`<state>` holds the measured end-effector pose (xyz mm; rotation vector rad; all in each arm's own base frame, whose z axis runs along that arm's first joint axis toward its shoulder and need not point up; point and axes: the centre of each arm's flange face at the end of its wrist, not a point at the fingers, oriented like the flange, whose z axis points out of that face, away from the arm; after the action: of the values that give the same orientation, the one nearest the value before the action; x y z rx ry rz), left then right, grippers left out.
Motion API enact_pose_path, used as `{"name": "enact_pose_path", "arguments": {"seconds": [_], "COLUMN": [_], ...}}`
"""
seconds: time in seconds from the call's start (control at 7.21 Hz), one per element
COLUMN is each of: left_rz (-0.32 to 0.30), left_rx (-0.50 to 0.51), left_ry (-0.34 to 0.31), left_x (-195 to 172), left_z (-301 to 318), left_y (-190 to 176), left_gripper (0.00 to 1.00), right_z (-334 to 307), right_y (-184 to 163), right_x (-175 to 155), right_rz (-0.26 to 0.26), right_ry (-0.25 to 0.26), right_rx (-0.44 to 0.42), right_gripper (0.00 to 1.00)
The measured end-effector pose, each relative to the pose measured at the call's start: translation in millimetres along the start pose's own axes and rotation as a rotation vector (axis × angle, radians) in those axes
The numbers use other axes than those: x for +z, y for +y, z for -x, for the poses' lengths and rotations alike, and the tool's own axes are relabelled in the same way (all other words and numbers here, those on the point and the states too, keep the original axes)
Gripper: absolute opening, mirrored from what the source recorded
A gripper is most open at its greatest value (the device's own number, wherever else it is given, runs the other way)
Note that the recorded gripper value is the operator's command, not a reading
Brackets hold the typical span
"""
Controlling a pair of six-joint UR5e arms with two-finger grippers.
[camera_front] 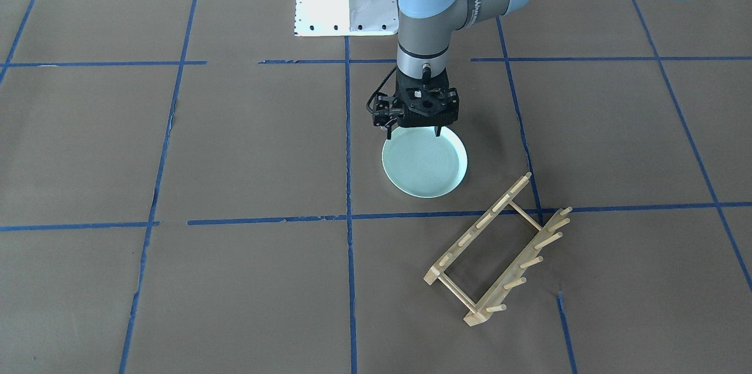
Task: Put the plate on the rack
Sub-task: 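Move the left gripper over the pale green plate's edge, then lower the left gripper and close it on the plate rim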
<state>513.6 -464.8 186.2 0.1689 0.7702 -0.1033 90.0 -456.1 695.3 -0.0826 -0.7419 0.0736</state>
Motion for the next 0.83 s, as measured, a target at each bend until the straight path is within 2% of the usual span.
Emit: {"name": "enact_pose_path", "arguments": {"seconds": [0.28, 0.69, 0.83], "left_rz": [0.013, -0.008, -0.012], "left_rx": [-0.018, -0.05, -0.048], "left_ry": [0.01, -0.004, -0.008], "left_x": [30.4, 82.5, 87.4], "left_z": [-19.0, -36.6, -38.4], "left_y": [13.4, 35.2, 37.7], "left_gripper": [1.0, 0.99, 0.87], "right_z": [0.0, 0.0, 0.0], "right_y": [0.0, 0.0, 0.0], "right_x": [0.0, 0.0, 0.0], "right_rz": [0.0, 0.0, 0.0], "right_ry": [0.0, 0.0, 0.0], "right_rx": [0.0, 0.0, 0.0], "right_gripper": [1.0, 1.0, 1.0]}}
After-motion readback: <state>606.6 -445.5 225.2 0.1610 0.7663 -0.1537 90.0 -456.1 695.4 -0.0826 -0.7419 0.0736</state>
